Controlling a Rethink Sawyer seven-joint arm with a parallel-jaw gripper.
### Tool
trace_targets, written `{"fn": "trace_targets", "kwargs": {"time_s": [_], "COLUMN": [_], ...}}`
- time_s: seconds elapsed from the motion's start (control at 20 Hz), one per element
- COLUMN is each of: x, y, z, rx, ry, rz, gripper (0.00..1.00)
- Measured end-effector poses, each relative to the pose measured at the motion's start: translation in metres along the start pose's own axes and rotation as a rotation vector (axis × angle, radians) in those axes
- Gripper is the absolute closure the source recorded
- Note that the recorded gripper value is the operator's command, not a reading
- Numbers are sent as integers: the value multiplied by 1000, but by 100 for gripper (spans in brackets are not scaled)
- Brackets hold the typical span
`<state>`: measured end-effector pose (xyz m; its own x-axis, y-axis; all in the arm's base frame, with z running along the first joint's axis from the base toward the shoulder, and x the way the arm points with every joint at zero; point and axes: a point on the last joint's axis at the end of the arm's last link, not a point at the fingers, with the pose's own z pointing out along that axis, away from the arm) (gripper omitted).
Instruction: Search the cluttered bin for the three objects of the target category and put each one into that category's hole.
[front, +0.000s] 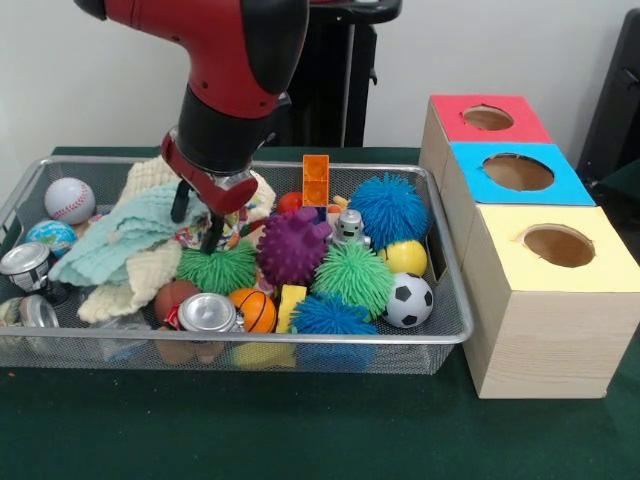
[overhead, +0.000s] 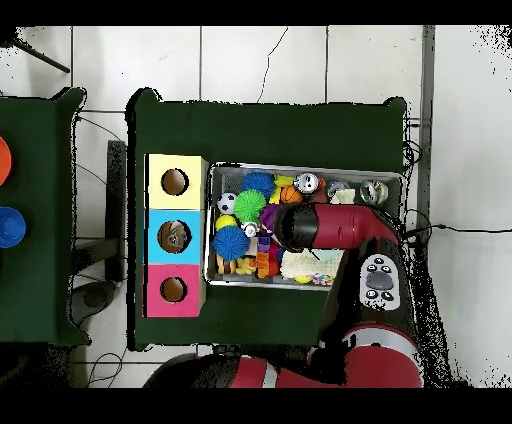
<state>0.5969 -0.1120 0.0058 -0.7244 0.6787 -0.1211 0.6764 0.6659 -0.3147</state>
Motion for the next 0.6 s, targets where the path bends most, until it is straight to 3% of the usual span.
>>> {"fn": "trace_targets", "kwargs": {"time_s": [0.35, 0.5, 0.6], "x": [-7, -12, -15], "y": [-6, -12, -19], "z": [-16, -34, -54], "rx": [8, 30, 66], "ry": [-29, -39, -31], "rz": [5, 11, 20], "gripper": [0, 0, 0]}}
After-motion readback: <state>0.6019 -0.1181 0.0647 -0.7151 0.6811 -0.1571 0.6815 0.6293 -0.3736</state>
